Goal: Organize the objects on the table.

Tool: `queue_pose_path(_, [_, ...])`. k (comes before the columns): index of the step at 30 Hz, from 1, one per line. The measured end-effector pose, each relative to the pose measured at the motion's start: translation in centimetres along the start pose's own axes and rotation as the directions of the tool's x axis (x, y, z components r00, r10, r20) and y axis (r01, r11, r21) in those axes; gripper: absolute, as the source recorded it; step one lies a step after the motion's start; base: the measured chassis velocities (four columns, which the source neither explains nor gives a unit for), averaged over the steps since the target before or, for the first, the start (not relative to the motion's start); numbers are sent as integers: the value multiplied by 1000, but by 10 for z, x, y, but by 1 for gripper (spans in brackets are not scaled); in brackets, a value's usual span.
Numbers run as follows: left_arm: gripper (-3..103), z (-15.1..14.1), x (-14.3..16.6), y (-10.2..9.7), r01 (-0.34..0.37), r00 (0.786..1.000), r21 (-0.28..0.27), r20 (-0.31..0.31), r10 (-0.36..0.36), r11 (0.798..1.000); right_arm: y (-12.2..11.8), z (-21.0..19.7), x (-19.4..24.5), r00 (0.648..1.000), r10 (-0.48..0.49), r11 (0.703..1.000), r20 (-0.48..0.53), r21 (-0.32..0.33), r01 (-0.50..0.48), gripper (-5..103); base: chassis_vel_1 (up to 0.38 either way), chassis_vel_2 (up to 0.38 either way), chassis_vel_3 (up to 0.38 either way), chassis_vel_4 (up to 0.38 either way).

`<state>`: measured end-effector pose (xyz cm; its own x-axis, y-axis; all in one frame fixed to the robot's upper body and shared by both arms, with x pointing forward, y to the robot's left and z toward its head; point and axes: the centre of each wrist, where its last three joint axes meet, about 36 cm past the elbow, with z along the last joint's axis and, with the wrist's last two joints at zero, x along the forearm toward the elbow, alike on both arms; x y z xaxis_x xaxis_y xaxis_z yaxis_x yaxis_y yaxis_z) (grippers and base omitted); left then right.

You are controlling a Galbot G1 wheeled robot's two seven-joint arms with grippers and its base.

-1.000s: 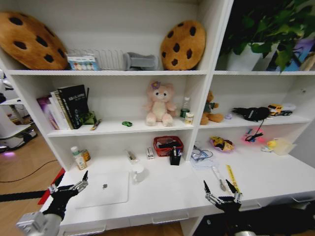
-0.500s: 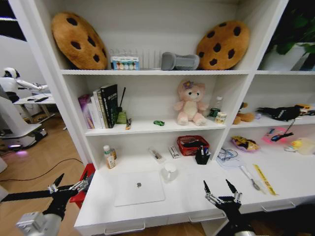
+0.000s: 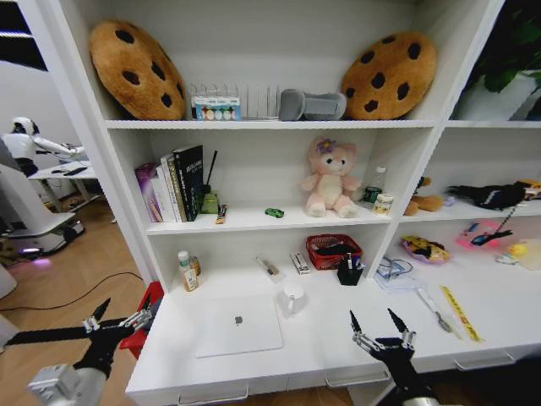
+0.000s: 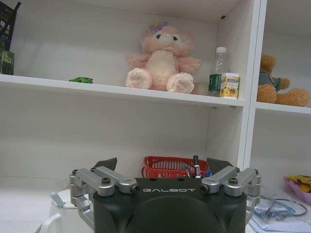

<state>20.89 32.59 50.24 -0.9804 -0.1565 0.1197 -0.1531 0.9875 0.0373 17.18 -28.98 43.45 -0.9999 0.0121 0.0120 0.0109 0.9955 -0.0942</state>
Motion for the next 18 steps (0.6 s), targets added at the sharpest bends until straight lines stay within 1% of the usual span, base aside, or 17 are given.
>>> queue_pose_path(8, [100, 0, 0, 0, 0, 1000, 0, 0, 0, 1000, 0, 0, 0, 1000, 0, 1000, 0, 0, 0, 100, 0, 0, 0, 0])
queue_pose_path(11, [100, 0, 0, 0, 0, 1000, 0, 0, 0, 1000, 0, 0, 0, 1000, 0, 1000, 0, 0, 0, 100, 66, -39, -46, 67])
queue_pose_path(14, [100, 0, 0, 0, 0, 1000, 0, 0, 0, 1000, 0, 0, 0, 1000, 0, 1000, 0, 0, 0, 100, 73, -91, -138, 123])
queue_pose_path(18, [100, 0, 0, 0, 0, 1000, 0, 0, 0, 1000, 0, 0, 0, 1000, 0, 1000, 0, 0, 0, 100, 167, -173, -175, 183])
